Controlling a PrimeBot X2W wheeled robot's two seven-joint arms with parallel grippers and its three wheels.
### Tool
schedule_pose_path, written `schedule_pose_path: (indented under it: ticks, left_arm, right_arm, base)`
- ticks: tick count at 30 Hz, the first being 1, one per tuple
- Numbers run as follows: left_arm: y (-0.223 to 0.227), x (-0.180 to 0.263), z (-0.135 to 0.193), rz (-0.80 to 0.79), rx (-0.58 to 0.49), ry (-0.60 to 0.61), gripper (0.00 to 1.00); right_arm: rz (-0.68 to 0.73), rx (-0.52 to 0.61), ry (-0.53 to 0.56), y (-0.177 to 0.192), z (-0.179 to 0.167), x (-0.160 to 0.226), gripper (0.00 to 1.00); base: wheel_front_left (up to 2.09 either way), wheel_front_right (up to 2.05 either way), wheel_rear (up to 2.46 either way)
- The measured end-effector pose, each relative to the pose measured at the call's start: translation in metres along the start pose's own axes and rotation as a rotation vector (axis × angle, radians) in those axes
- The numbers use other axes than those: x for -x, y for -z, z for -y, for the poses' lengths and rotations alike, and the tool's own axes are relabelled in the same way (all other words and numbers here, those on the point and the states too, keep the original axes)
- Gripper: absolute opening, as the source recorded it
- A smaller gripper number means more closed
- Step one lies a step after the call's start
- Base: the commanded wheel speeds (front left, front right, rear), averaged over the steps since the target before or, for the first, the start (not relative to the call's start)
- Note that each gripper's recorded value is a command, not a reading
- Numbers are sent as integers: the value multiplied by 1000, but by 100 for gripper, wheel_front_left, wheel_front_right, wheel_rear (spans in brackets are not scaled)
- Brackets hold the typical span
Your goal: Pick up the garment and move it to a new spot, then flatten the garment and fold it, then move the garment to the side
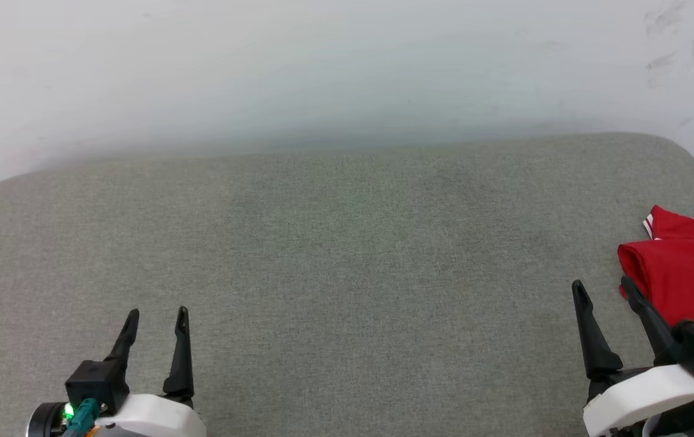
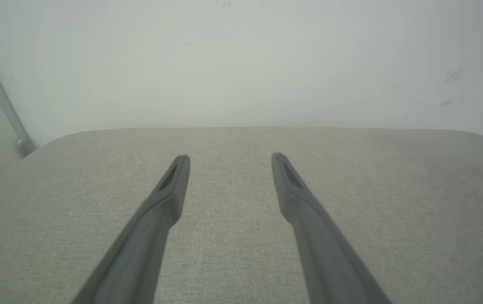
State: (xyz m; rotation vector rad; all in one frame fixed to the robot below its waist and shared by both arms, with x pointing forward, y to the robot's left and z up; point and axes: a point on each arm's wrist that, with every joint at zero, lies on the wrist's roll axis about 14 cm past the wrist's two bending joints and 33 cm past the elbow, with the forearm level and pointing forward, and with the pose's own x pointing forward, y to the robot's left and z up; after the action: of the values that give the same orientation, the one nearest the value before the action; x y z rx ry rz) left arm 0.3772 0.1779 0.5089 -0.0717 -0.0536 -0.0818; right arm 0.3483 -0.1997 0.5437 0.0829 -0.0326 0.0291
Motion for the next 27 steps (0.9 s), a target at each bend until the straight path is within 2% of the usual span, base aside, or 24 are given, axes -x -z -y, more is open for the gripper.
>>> schedule_pose_path:
  ticks: [10,27]
  left_arm:
    - [1,4,0,-3,-7,3,100]
    - [-3,0,-1,14,-5,5,100]
  right_arm:
    - [-22,-7,-24,5,-9,0,100]
    - [-15,-6,-15,7,-5,-2,100]
  base:
    - [0,0,0]
    - [0,0,0]
